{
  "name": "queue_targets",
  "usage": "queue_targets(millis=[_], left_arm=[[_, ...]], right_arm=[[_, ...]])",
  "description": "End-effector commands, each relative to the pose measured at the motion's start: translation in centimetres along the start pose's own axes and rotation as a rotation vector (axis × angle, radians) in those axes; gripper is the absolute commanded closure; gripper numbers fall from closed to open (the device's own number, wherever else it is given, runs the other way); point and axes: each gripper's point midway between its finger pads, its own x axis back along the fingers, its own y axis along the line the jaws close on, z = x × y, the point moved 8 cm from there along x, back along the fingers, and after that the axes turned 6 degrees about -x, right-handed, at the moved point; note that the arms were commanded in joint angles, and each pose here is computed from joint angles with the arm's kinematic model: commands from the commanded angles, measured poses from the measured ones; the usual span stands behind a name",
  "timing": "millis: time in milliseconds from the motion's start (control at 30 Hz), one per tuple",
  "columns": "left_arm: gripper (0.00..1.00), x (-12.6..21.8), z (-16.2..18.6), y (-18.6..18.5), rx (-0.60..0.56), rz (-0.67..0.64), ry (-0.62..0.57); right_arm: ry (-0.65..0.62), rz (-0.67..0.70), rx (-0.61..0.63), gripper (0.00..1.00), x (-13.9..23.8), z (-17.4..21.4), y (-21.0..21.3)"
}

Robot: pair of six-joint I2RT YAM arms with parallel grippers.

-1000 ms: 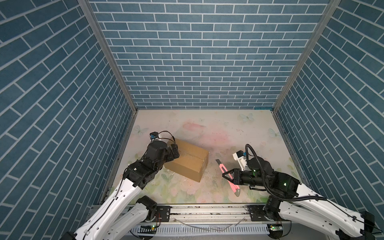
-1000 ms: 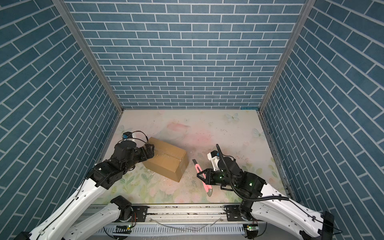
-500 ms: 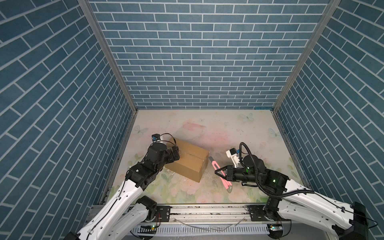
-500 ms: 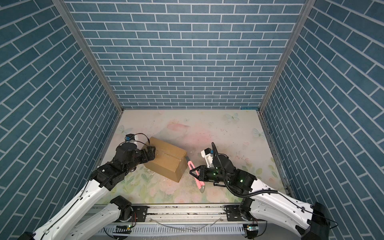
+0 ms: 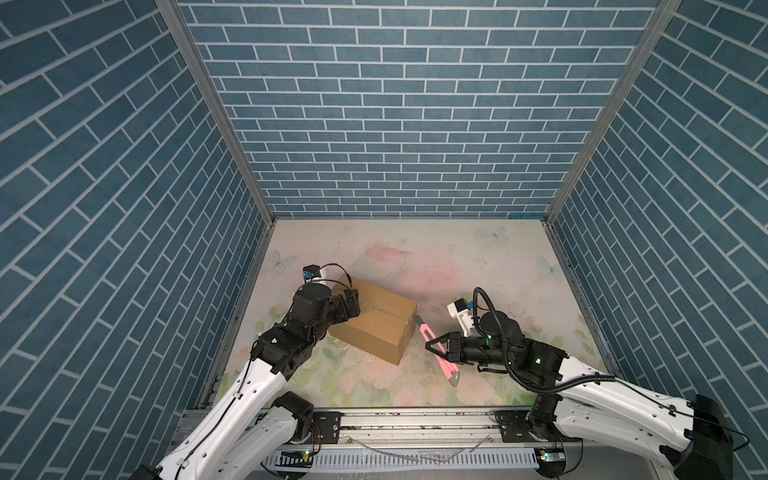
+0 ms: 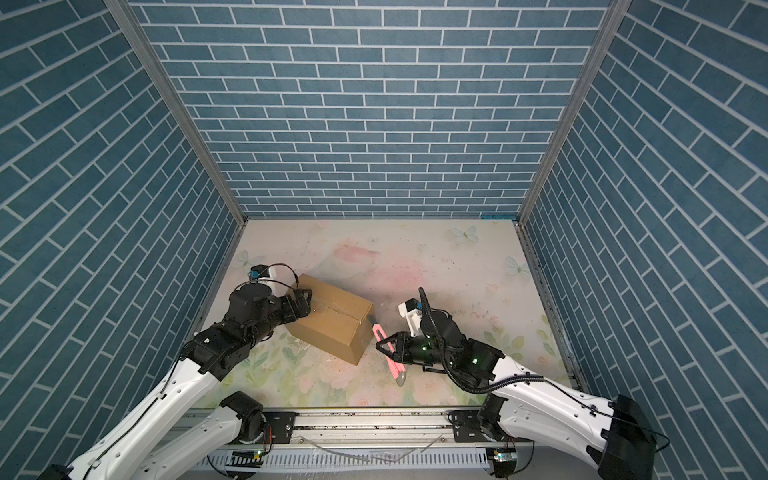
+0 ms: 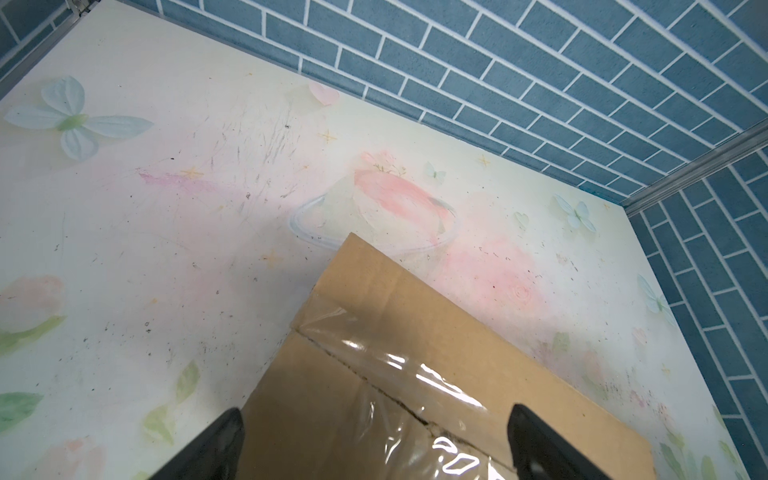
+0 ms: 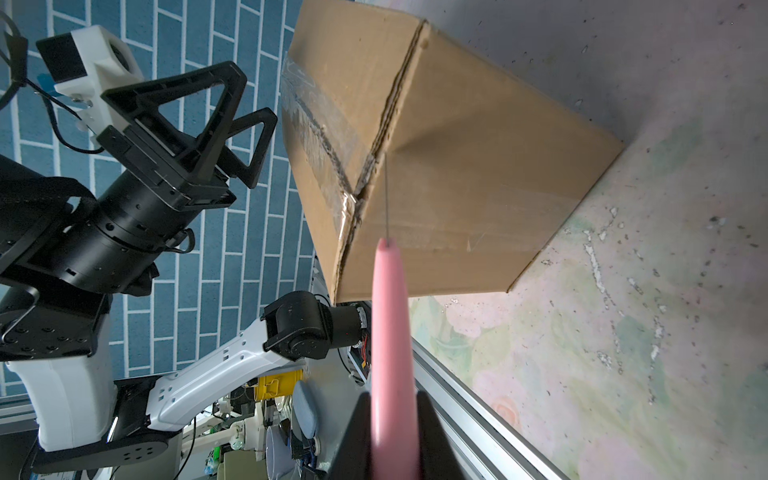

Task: Unpack the express box
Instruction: 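Hold the box with the left gripper while the right gripper presses the blade in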

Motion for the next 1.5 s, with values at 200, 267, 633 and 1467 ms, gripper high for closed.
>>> queue_targets(millis=[200, 267, 633, 1467], left_arm=[[0.0, 0.1, 0.2, 0.2, 0.021, 0.014, -0.011], [0.0, 0.1, 0.1, 0.1, 0.03, 0.023, -0.015], [0.0, -0.2, 1.0, 0.3, 0.047, 0.032, -0.002], [0.0, -0.1, 1.0, 0.4, 0.061, 0.039, -0.013]], right_arm=[[0.01, -0.055, -0.018, 1.0, -0.4, 0.1, 0.3], [0.012, -0.057, -0.018, 1.0, -0.4, 0.1, 0.3], [0.025, -0.061, -0.025, 1.0, -0.9, 0.3, 0.2], [0.022, -0.06, -0.037, 1.0, -0.7, 0.7, -0.3]])
